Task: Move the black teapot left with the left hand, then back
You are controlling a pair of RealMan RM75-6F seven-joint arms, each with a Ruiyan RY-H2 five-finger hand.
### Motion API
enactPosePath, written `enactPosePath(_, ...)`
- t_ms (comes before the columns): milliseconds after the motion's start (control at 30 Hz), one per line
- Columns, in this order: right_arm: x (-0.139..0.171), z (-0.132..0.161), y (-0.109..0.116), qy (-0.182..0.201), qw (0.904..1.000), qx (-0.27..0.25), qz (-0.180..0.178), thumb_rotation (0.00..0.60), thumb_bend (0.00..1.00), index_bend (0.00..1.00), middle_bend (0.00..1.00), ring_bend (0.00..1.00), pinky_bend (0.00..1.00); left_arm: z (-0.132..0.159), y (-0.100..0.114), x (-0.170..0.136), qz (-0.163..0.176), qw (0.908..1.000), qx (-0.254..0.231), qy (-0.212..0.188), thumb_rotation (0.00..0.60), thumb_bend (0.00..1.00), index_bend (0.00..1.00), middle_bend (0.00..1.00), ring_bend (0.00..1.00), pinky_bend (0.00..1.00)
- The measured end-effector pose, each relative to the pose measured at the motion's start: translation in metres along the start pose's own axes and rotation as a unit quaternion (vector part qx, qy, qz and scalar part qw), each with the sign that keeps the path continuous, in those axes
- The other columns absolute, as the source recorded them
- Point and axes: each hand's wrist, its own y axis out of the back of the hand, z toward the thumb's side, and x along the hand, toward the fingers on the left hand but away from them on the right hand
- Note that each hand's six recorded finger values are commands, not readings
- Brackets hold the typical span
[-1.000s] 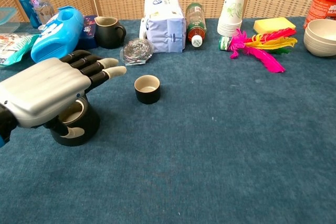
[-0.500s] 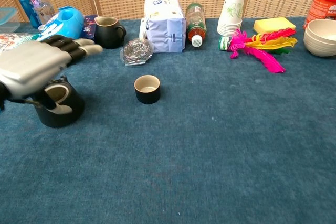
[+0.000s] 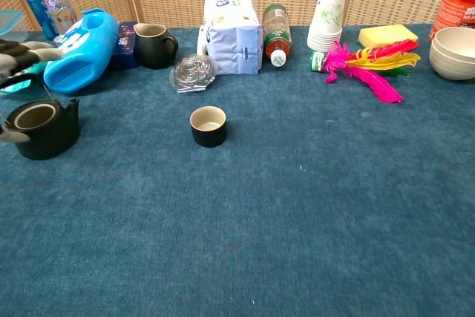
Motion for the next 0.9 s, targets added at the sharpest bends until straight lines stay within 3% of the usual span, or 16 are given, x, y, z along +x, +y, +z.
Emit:
enactPosePath(367, 0.000, 0.000, -0.001, -0.001, 1.0000, -0.001, 0.004, 0.600, 0.00, 0.00, 0.00, 0.00, 0.00, -0.065, 0.007, 0.015, -0.002, 0.9964, -0.042, 0.073, 0.600, 0.00, 0.00, 0.00, 0.00, 0.00)
enactPosePath(600, -0.001, 0.000, -0.004, 0.000, 1.0000, 0.001, 0.009, 0.600, 0.00, 0.00, 0.00, 0.00, 0.00, -0.078, 0.022, 0.014, -0.021, 0.9934, -0.076, 0.083, 0.600, 0.00, 0.00, 0.00, 0.00, 0.00)
enactPosePath(900, -0.001, 0.001, -0.007, 0.001, 0.9999, 0.003, 0.015, 0.600, 0.00, 0.00, 0.00, 0.00, 0.00, -0.075, 0.037, 0.035, -0.040, 0.9944, -0.056, 0.080, 0.600, 0.00, 0.00, 0.00, 0.00, 0.00)
